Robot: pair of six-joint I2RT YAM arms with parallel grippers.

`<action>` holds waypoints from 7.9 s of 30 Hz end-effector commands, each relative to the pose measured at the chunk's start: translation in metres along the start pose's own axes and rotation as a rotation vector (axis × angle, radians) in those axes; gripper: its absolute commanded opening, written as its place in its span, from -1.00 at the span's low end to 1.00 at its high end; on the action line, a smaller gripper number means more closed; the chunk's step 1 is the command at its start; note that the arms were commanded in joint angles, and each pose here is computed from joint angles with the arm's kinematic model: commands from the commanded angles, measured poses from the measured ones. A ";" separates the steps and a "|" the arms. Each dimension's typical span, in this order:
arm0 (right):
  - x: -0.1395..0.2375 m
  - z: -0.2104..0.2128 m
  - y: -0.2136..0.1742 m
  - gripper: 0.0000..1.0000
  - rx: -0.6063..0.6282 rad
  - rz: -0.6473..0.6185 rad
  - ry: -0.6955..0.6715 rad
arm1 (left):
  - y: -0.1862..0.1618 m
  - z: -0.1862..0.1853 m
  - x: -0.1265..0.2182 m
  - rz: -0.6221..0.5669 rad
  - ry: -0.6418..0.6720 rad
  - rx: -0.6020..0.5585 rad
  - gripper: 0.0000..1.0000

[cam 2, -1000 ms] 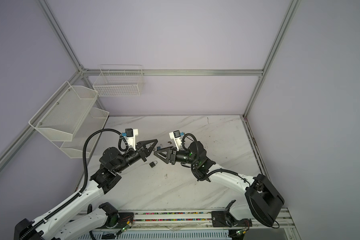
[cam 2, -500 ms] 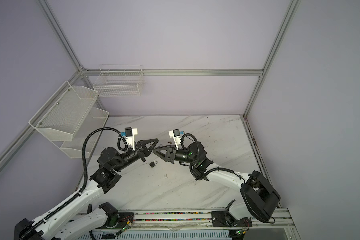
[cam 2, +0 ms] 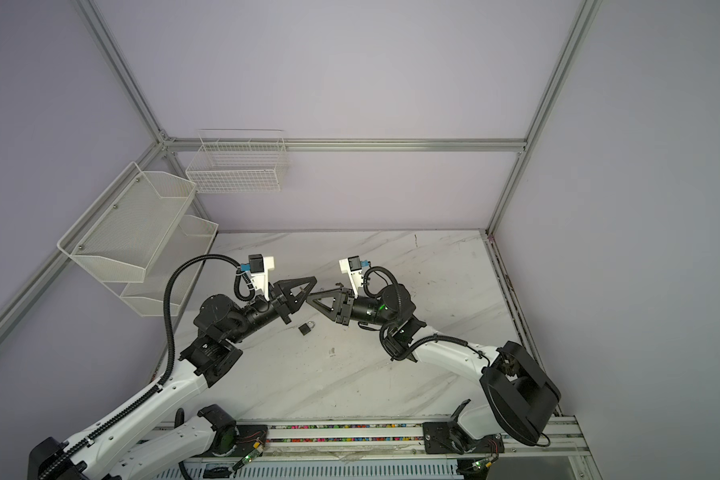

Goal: Unlock with the key
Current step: 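Lower the left gripper over the black padlock while the right gripper lowers the key, then descend the left gripper onto the black padlock body and close on it, then lift the black padlock with the left gripper while the right gripper approaches with the key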

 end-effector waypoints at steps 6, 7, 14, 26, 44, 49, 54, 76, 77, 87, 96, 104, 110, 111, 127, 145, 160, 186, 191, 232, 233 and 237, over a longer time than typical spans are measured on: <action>-0.001 0.011 0.005 -0.75 0.020 -0.011 0.068 | 0.038 -0.023 -0.001 -0.112 -0.046 -0.050 -1.00; -0.002 0.010 0.005 -0.75 0.020 -0.009 0.069 | 0.037 -0.022 -0.001 -0.114 -0.039 -0.049 -1.00; -0.003 0.014 0.007 -0.88 0.032 -0.011 0.075 | 0.037 -0.020 -0.001 -0.115 -0.028 -0.047 -1.00; -0.004 0.020 0.015 -1.00 0.083 -0.019 0.040 | 0.041 -0.023 0.000 -0.132 -0.038 -0.030 -0.57; 0.054 -0.003 0.025 -1.00 0.132 -0.020 -0.459 | 0.010 0.045 0.049 0.038 0.696 -0.015 0.45; 0.071 -0.031 0.006 -1.00 0.152 0.084 -0.668 | -0.024 0.078 0.041 0.243 0.862 -0.010 0.48; 0.084 -0.061 -0.017 -1.00 0.102 0.133 -0.772 | -0.055 0.112 0.026 0.430 0.975 -0.013 0.51; 0.083 -0.070 -0.030 -1.00 0.085 0.166 -0.728 | -0.133 0.193 -0.019 0.853 1.073 -0.006 0.51; 0.082 -0.069 -0.030 -1.00 0.082 0.166 -0.724 | -0.135 0.193 -0.019 0.860 1.069 0.004 0.50; 0.078 -0.063 -0.031 -1.00 0.085 0.184 -0.659 | -0.162 0.188 -0.013 0.944 1.021 0.108 0.49; 0.078 -0.064 -0.034 -1.00 0.073 0.210 -0.647 | -0.171 0.184 -0.014 0.972 1.031 0.097 0.43; 0.078 -0.063 -0.035 -1.00 0.077 0.210 -0.648 | -0.177 0.171 -0.025 0.993 1.051 0.076 0.33; 0.077 -0.066 -0.036 -1.00 0.075 0.216 -0.647 | -0.170 0.174 -0.023 0.949 1.193 0.043 0.26; 0.077 -0.066 -0.035 -1.00 0.075 0.215 -0.646 | -0.169 0.175 -0.025 0.944 1.199 0.045 0.24; 0.079 -0.067 -0.035 -1.00 0.088 0.217 -0.661 | -0.181 0.183 -0.025 0.879 1.302 0.182 0.15; 0.079 -0.073 -0.038 -1.00 0.071 0.222 -0.673 | -0.191 0.188 -0.008 0.873 1.370 0.231 0.02; 0.080 -0.072 -0.038 -1.00 0.073 0.218 -0.678 | -0.204 0.194 0.005 0.872 1.403 0.254 -0.14; 0.091 -0.074 -0.031 -1.00 0.094 0.213 -0.824 | -0.157 0.164 -0.009 0.661 1.267 0.346 -0.66; 0.093 -0.074 -0.028 -1.00 0.090 0.222 -0.886 | -0.134 0.146 -0.011 0.565 1.216 0.406 -0.83; -0.002 -0.046 -0.054 -1.00 0.081 0.021 -0.748 | -0.070 0.058 -0.003 0.153 0.996 0.532 -0.96; -0.003 -0.047 -0.053 -1.00 0.079 0.018 -0.755 | -0.070 0.057 -0.003 0.153 0.993 0.534 -0.96; -0.003 -0.046 -0.052 -1.00 0.072 0.001 -0.746 | -0.069 0.056 -0.001 0.149 0.991 0.534 -0.95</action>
Point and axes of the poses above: each gripper's point midway between its finger pads, its own x axis back along the fingers, its own z axis along the line the jaws close on, y = z × x, the point moved 7 cm from there along x, back along the fingers
